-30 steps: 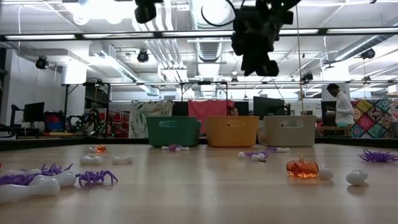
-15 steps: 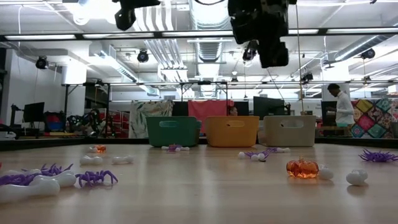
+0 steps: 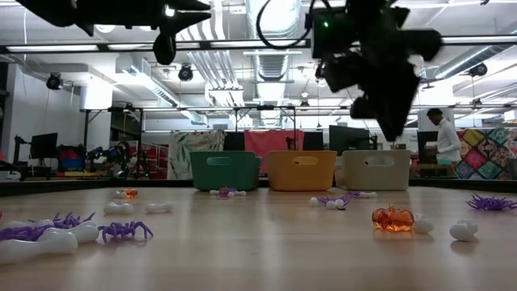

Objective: Sort Halloween decoration
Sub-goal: Put the white bone toy into the blue bin, then put the orange pumpkin toy into the yellow bin

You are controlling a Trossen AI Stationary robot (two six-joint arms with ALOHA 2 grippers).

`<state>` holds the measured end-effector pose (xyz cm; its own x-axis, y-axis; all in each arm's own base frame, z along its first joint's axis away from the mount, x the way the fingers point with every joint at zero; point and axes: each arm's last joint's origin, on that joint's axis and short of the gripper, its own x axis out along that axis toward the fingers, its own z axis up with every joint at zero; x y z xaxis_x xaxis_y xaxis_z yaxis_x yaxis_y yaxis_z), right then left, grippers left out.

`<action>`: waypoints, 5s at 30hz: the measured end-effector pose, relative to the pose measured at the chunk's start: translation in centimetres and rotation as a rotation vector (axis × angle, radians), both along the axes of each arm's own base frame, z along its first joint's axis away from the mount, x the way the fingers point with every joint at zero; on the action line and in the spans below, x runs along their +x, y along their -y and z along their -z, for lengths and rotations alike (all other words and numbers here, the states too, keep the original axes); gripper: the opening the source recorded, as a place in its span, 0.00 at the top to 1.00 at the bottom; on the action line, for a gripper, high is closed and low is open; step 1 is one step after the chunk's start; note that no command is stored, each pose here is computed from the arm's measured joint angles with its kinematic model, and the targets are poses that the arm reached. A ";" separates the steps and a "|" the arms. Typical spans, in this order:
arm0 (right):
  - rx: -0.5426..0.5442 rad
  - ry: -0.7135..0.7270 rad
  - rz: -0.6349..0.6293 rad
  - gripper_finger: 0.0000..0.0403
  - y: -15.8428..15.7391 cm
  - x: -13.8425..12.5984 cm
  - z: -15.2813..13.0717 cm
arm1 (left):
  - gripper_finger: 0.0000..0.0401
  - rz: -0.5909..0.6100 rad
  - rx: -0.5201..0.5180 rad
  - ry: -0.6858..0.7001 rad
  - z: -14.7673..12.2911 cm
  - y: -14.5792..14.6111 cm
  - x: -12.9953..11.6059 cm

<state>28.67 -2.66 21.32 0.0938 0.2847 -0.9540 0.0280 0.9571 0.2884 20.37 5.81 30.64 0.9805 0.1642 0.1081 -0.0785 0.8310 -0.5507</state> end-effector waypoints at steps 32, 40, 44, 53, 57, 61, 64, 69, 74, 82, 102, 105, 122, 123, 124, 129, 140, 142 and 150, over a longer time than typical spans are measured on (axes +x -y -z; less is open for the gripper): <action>-0.275 0.107 0.020 0.69 0.4 0.4 7.2 | 0.90 0.056 -0.067 -0.015 -0.7 -0.4 2.7; -0.264 0.093 0.042 0.71 0.4 0.5 7.6 | 0.90 0.056 -0.070 -0.019 -0.6 -0.4 2.8; -0.254 0.091 0.049 0.78 0.3 0.5 7.6 | 0.90 0.056 -0.070 -0.018 -0.6 -0.4 2.8; -0.221 0.094 0.037 0.96 0.2 0.5 7.7 | 0.90 0.055 -0.070 -0.018 -0.6 -0.4 2.8; -0.207 0.103 0.036 0.98 0.2 0.4 7.4 | 0.90 0.055 -0.070 -0.019 -0.6 -0.4 2.8; -0.193 0.107 0.047 0.98 0.1 -0.1 6.6 | 0.90 0.055 -0.074 -0.018 -0.6 -0.4 2.8; -0.192 0.126 0.057 0.98 0.1 -0.2 5.1 | 0.90 0.055 -0.075 -0.018 -0.6 -0.4 2.8; -0.198 0.196 0.063 0.98 0.1 0.2 2.4 | 0.90 0.055 -0.074 -0.015 -0.6 -0.4 2.8; -0.223 0.355 0.068 0.98 1.1 2.1 -1.8 | 0.90 0.055 -0.073 -0.012 -0.7 -0.4 2.8; -0.315 0.601 0.127 0.98 5.7 5.9 -7.4 | 0.90 0.065 -0.097 0.078 -1.5 -0.4 2.7; -0.271 0.653 0.368 0.98 18.6 15.4 -3.2 | 0.90 0.086 -0.007 0.388 -5.5 0.4 -0.1; -0.257 0.596 0.370 0.98 19.3 16.5 -2.2 | 0.90 0.086 -0.005 0.392 -5.6 0.5 -0.3; -0.217 0.486 0.419 0.89 20.3 18.4 0.0 | 0.90 0.085 -0.009 0.379 -5.4 0.4 -0.2; -0.217 0.486 0.421 0.86 20.3 18.4 0.0 | 0.90 0.085 -0.010 0.376 -5.4 0.4 -0.2; -0.216 0.485 0.421 0.83 20.3 18.4 0.1 | 0.90 0.085 -0.011 0.372 -5.4 0.4 -0.2; -0.212 0.479 0.429 0.71 20.3 18.3 -0.1 | 0.90 0.083 -0.016 0.358 -5.2 0.4 -0.1; -0.183 0.398 0.413 0.68 19.2 16.3 -4.6 | 0.90 0.060 -0.123 0.178 -3.5 0.2 0.6; -0.160 0.380 0.403 0.69 18.7 15.5 -5.9 | 0.90 0.050 -0.168 0.097 -2.6 0.1 0.7; -0.065 0.148 0.399 0.75 16.1 10.8 -9.7 | 0.90 -0.052 -0.478 -0.426 2.9 0.1 0.2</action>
<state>39.51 -18.74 31.06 0.3217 0.1385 -0.9367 0.3626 0.8958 0.2570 20.52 5.66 27.78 0.9105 0.1466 -0.3866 -0.4063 0.4906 -0.7709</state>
